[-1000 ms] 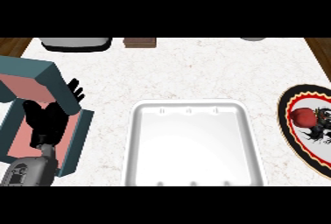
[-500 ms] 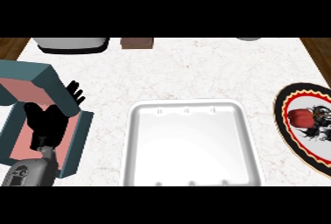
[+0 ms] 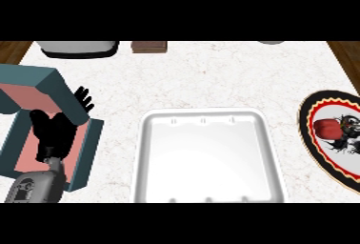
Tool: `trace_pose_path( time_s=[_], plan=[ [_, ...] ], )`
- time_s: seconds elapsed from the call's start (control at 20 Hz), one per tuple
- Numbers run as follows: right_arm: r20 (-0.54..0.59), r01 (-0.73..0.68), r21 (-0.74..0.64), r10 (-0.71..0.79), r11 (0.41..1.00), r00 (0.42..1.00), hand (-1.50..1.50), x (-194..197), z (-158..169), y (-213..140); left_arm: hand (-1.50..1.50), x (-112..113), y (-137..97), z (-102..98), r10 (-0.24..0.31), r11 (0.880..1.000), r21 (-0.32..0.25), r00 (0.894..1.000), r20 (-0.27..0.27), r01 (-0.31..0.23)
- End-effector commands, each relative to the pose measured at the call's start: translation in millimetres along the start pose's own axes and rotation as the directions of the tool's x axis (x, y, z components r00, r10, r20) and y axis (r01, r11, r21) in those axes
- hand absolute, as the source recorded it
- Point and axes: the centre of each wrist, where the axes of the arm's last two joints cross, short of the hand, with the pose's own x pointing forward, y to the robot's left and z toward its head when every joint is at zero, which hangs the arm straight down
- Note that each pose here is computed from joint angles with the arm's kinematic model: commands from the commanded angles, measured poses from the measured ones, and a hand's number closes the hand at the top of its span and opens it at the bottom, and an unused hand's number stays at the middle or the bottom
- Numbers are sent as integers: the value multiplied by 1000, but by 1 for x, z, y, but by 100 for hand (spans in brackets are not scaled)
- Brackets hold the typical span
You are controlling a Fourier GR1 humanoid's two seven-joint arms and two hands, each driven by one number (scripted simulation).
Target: Pick the bell pepper from the tray and place it in the plate
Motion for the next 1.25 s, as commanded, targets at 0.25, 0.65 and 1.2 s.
trace_pose_path(
  time_s=[0.25,0.65,1.2],
  plan=[
    [45,37,14,-37,999,998,-150,-13,21,-24,0,-10,7,13,3,1000,-17,1000,12,-3],
    [29,3,-49,-2,999,1000,-150,-14,36,-88,0,-12,0,8,-4,1000,-27,1000,3,4],
    [-44,-67,-47,64,997,997,-150,-35,50,-109,0,8,-4,-12,6,1000,-3,1000,12,-6]
  ],
)
